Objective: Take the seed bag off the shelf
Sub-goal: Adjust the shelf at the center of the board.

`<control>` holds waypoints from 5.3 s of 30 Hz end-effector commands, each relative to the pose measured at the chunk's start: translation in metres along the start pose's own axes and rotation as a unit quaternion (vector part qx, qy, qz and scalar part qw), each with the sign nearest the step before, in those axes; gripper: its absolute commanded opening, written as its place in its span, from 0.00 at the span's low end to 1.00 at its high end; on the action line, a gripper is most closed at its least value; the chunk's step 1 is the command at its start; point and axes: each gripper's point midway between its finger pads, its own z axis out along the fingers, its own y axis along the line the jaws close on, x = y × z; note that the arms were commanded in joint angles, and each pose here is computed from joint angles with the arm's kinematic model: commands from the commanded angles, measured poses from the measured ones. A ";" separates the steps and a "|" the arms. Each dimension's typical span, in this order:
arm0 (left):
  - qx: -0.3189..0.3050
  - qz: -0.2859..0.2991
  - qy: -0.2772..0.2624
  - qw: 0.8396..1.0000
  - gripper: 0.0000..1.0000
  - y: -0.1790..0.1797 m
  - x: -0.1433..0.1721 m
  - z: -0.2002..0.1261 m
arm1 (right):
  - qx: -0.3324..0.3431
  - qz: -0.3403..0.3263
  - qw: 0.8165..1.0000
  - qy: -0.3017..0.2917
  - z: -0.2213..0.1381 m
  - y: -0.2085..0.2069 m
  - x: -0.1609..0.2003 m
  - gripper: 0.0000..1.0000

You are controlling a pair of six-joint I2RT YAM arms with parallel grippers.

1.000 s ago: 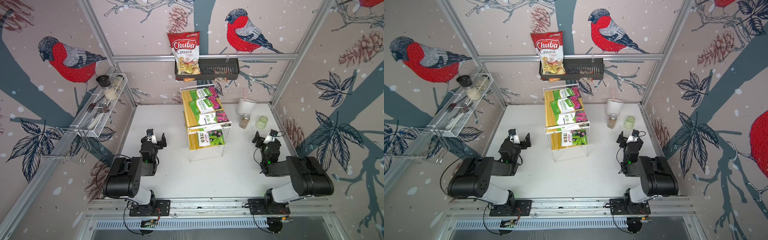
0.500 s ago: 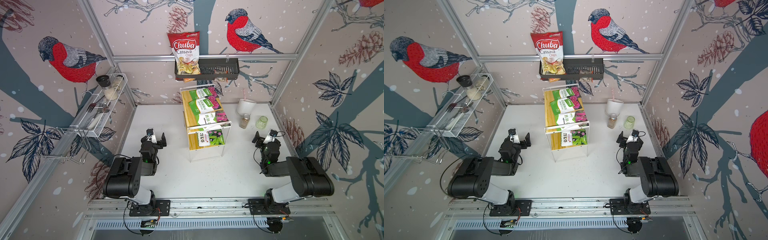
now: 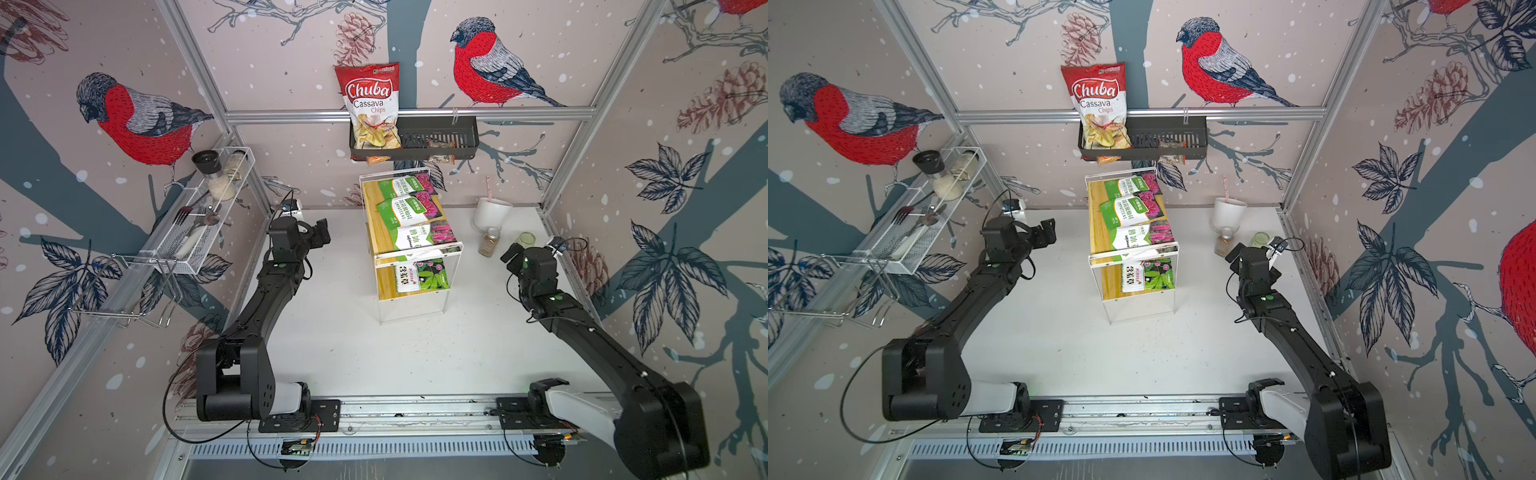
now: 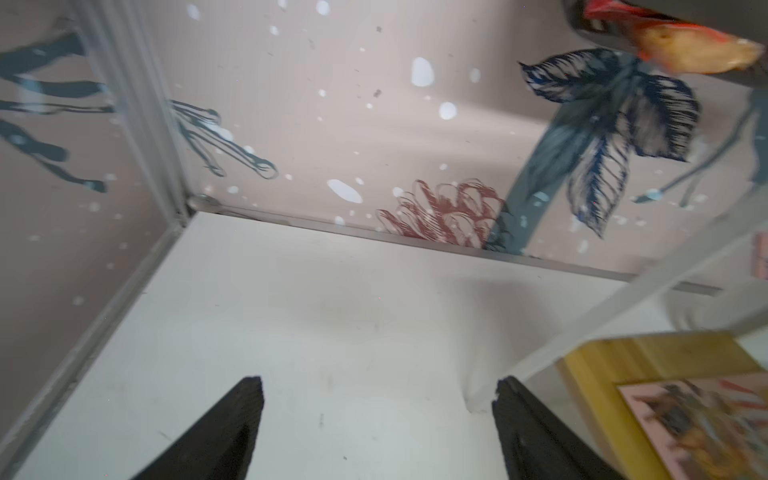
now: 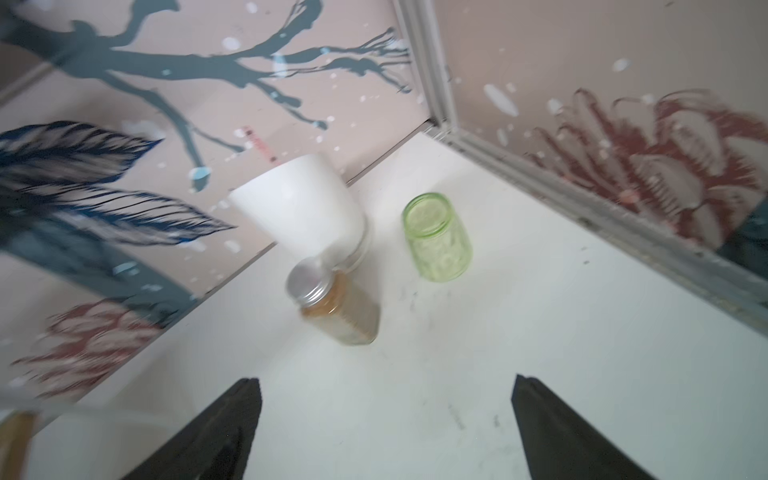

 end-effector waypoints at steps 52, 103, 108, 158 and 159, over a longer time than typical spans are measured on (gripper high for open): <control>0.250 0.169 -0.012 0.953 0.92 -0.130 -0.003 0.111 | -0.313 -0.206 0.919 0.120 -0.121 0.141 0.108 1.00; 0.250 0.203 0.014 0.947 0.93 -0.155 0.033 0.065 | -0.222 -0.185 0.950 0.115 -0.054 0.069 0.058 1.00; 0.280 0.176 0.011 0.944 0.91 -0.166 0.031 0.069 | -0.213 -0.188 0.952 0.116 -0.052 0.066 0.057 1.00; 0.343 0.072 0.003 0.936 0.78 -0.198 -0.006 0.053 | -0.189 -0.163 0.954 0.165 0.002 0.052 0.059 1.00; 0.345 0.068 0.011 0.936 0.77 -0.198 -0.005 0.054 | -0.188 -0.161 0.955 0.164 0.004 0.052 0.058 1.00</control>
